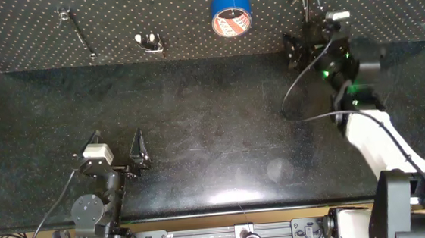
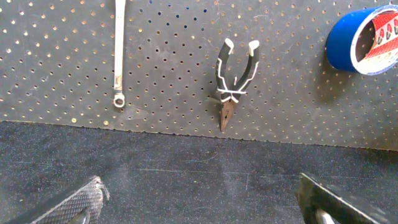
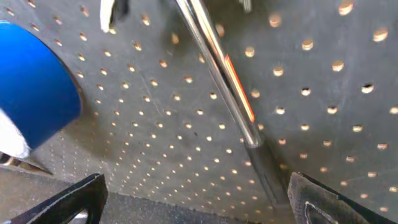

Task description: Place Tools Onto Pegboard

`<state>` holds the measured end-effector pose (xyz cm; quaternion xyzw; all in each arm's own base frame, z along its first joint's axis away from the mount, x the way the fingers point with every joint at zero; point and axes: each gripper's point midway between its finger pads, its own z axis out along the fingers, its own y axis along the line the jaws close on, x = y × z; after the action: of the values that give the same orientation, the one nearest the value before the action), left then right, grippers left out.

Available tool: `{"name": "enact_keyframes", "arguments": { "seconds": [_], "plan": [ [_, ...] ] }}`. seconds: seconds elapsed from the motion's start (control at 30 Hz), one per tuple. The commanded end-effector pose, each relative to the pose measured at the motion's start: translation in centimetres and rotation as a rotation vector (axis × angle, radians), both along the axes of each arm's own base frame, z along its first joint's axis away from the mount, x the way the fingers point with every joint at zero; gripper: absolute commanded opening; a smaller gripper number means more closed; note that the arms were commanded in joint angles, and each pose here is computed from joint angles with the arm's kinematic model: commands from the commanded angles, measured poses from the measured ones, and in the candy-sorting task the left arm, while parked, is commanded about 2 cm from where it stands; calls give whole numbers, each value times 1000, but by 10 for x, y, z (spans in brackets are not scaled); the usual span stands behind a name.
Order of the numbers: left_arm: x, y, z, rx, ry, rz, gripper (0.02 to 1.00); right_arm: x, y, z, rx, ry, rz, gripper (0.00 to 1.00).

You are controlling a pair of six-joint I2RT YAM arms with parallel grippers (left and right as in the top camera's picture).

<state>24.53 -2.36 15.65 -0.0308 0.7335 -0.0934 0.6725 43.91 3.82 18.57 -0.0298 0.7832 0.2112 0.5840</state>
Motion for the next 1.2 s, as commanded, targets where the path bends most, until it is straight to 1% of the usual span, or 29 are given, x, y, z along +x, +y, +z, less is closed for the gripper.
{"name": "enact_keyframes", "arguments": {
  "seconds": [0.03, 0.1, 0.17, 0.2, 0.23, 0.27, 0.3, 0.33, 0.37, 0.4, 0.43, 0.47, 0.5, 0.53, 0.57, 0.6, 0.67, 0.7, 0.73, 0.77, 0.8, 0.83, 0.97, 1.2],
  "plan": [
    [0, -1, -1, 5, -1, -3, 993, -85, 8, 3, -11, -159, 2, 958],
    [0, -1, -1, 5, -1, -3, 993, -140, 13, 14, -15, -210, 2, 961],
    [0, -1, -1, 5, -1, -3, 993, -191, 17, 10, -12, -165, 2, 961],
    [0, -1, -1, 5, -1, -3, 993, -211, 19, 13, -15, -192, 1, 961],
    [0, -1, -1, 5, -1, -3, 993, -217, 22, 13, -11, -177, 19, 963],
    [0, -1, -1, 5, -1, -3, 993, -215, 22, 10, -37, -161, 23, 963],
    [0, -1, -1, 5, -1, -3, 993, -214, 16, 12, -68, -180, -11, 963],
    [0, -1, -1, 5, -1, -3, 993, -212, 1, -4, -81, -120, -97, 963],
    [0, -1, -1, 5, -1, -3, 993, -210, -22, -33, -111, -21, -226, 965],
    [0, -1, -1, 5, -1, -3, 993, -208, -46, -54, -150, 26, -357, 963],
    [0, -1, -1, 5, -1, -3, 996, -207, -49, -52, -167, 15, -370, 963],
    [0, -1, -1, 5, -1, -3, 993, -207, -40, -52, -374, -33, -258, 965],
    [0, -1, -1, 5, -1, -3, 993, -208, -32, -52, -432, -58, -191, 967],
    [0, -1, -1, 5, -1, -3, 993, -208, -34, -53, -461, -58, -198, 967],
    [0, -1, -1, 5, -1, -3, 993, -208, -37, -54, -467, -50, -209, 965],
    [0, -1, -1, 5, -1, -3, 993, -207, -37, -59, -497, -32, -195, 965],
    [0, -1, -1, 5, -1, -3, 993, -201, -36, -75, -494, 19, -172, 965],
    [0, -1, -1, 5, -1, -3, 993, -193, -32, -74, -485, -36, -158, 965],
    [0, -1, -1, 5, -1, -3, 993, -188, -33, -74, -491, -80, -171, 967],
    [0, -1, -1, 5, -1, -3, 993, -188, -33, -70, -470, -92, -180, 967],
    [0, -1, -1, 5, -1, -3, 993, -188, -33, -62, -416, -113, -202, 967],
    [0, -1, -1, 5, -1, -3, 993, -190, -34, -50, -407, -159, -224, 967],
    [0, -1, -1, 5, -1, -3, 993, -193, -35, -25, -407, -270, -253, 967],
    [0, -1, -1, 5, -1, -3, 993, -193, -35, -24, -407, -274, -253, 967]
  ]
}}
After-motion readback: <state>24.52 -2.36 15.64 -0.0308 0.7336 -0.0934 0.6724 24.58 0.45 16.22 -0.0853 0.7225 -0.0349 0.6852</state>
